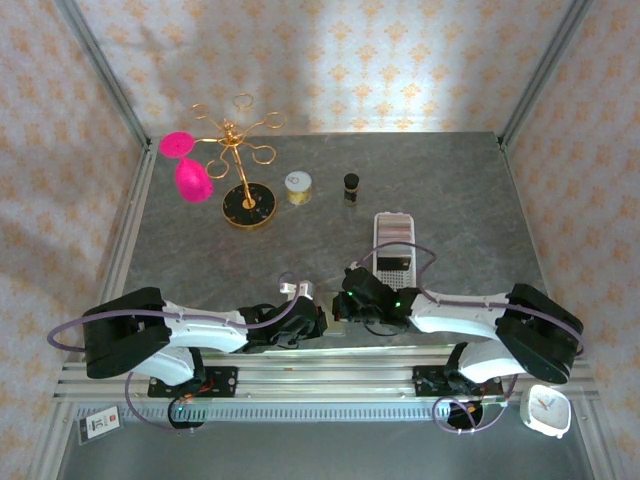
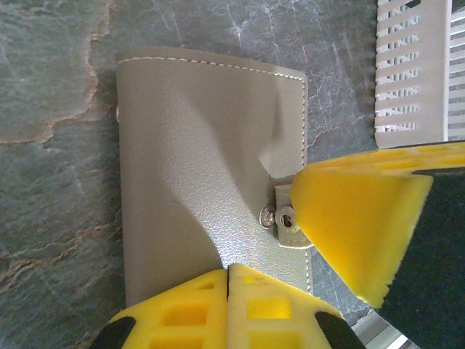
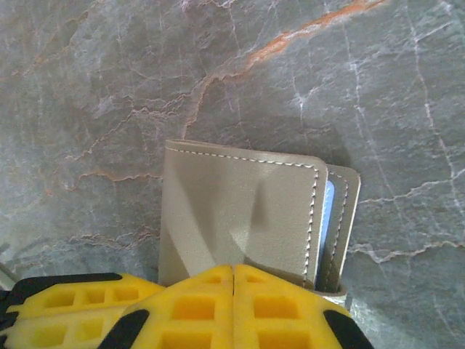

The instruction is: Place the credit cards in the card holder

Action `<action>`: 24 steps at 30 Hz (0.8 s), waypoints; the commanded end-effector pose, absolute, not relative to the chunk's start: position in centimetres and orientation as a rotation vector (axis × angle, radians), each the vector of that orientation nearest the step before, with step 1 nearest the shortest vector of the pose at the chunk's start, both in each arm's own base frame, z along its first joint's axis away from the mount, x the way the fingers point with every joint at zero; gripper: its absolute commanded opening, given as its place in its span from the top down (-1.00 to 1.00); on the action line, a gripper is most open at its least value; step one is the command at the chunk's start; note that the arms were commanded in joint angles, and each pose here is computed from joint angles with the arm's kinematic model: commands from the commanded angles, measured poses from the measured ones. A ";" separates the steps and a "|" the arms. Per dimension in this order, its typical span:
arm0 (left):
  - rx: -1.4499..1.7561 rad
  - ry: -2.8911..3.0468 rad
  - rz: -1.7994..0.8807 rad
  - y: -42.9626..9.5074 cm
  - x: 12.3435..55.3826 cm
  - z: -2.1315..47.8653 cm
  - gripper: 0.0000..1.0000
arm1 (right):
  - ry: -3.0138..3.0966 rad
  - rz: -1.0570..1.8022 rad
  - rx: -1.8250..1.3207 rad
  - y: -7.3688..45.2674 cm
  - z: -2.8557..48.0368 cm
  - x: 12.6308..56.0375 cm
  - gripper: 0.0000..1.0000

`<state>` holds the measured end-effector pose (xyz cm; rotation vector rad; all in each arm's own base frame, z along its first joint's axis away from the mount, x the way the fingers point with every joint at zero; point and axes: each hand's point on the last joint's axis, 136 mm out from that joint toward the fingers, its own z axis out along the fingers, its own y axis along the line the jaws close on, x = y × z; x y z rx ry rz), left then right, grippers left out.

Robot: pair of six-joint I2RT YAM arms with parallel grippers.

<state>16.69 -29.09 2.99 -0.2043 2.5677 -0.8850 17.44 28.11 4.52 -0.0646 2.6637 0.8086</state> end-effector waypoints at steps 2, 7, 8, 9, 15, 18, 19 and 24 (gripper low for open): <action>-0.182 2.643 -0.799 -27.6 15.3 0.9 1.00 | 2.641 0.671 -0.046 26.5 4.5 18.2 1.00; -0.178 2.641 -0.804 -27.7 15.3 1.0 1.00 | 2.635 0.647 -0.037 25.9 4.7 18.3 1.00; -0.180 2.640 -0.805 -27.7 15.4 1.0 1.00 | 2.638 0.645 -0.036 25.8 4.6 18.2 1.00; -0.179 2.638 -0.808 -27.8 15.4 1.1 1.00 | 2.640 0.653 -0.041 26.0 4.6 18.2 1.00; -0.178 2.637 -0.809 -27.9 15.4 1.1 1.00 | 2.651 0.682 -0.069 26.9 4.4 17.9 1.00; -0.178 2.636 -0.808 -27.9 15.5 1.1 1.00 | 2.656 0.686 -0.101 27.4 4.3 17.6 1.00; -0.179 2.636 -0.808 -27.9 15.5 1.1 1.00 | 2.665 0.678 -0.112 27.4 4.1 17.4 1.00; -0.182 2.636 -0.809 -27.8 15.4 1.0 1.00 | 2.696 0.658 -0.127 27.4 3.2 16.9 1.00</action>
